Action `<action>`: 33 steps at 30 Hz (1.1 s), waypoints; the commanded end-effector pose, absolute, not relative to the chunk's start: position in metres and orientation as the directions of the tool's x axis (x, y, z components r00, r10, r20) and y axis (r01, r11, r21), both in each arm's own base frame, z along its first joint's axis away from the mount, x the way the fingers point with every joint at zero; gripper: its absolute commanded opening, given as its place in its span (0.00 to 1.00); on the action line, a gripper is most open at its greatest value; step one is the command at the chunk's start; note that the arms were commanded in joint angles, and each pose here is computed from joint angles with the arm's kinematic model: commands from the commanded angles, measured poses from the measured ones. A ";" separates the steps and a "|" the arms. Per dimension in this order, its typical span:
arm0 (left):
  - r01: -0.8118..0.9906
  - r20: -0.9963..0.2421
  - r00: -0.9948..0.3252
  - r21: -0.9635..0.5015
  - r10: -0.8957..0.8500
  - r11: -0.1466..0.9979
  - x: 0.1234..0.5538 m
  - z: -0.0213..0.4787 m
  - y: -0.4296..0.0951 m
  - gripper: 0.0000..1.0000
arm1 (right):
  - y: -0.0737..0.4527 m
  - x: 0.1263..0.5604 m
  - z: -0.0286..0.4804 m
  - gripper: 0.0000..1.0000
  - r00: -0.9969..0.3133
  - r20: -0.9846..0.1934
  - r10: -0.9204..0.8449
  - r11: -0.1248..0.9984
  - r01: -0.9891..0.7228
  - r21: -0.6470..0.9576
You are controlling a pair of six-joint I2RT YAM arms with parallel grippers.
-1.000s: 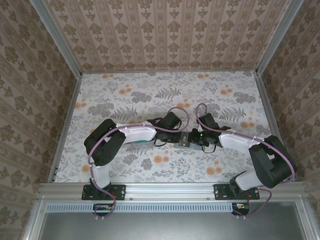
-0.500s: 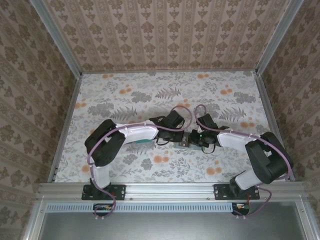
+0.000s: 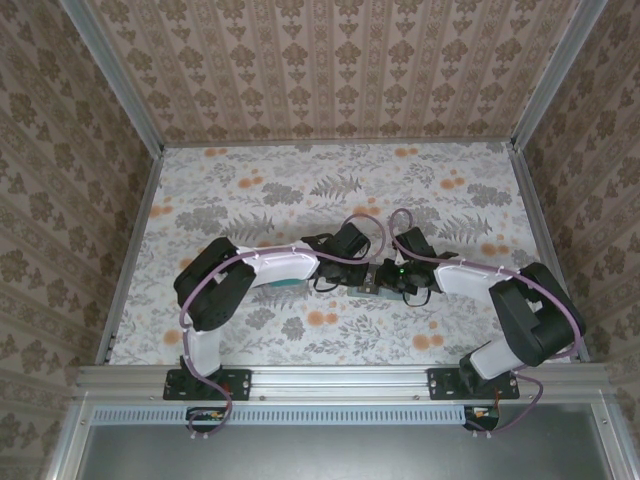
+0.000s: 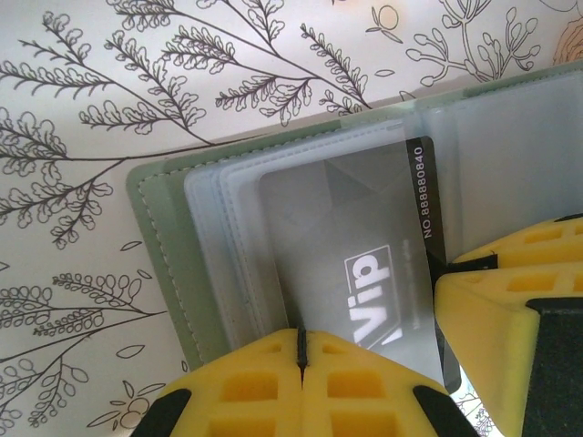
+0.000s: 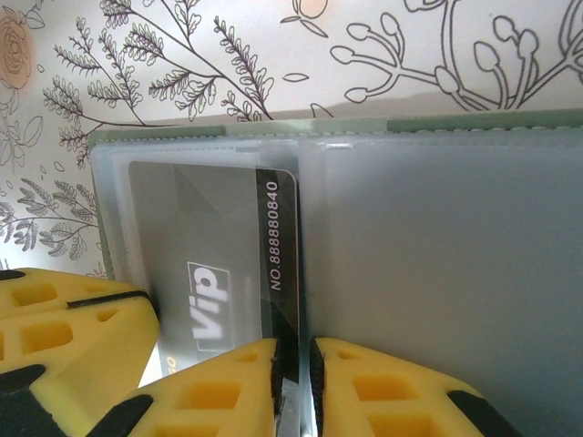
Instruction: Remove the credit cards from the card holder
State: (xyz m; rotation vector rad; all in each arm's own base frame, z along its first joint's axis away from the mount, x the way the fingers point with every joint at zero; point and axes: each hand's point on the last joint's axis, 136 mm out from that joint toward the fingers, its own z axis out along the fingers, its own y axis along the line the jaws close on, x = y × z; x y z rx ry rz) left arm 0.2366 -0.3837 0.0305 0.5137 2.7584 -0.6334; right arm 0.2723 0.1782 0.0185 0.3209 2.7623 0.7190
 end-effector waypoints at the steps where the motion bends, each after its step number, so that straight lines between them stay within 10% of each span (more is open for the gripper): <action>1: 0.373 -0.259 -0.918 -0.319 0.299 0.871 0.229 0.009 -0.370 0.00 | 0.181 0.273 0.012 0.20 -0.941 -0.167 0.295 0.837 0.170 0.520; 33: 0.316 -0.217 -0.941 -0.305 0.258 0.898 0.233 -0.006 -0.351 0.00 | 0.152 0.265 0.005 0.00 -0.908 -0.108 0.406 0.742 0.258 0.619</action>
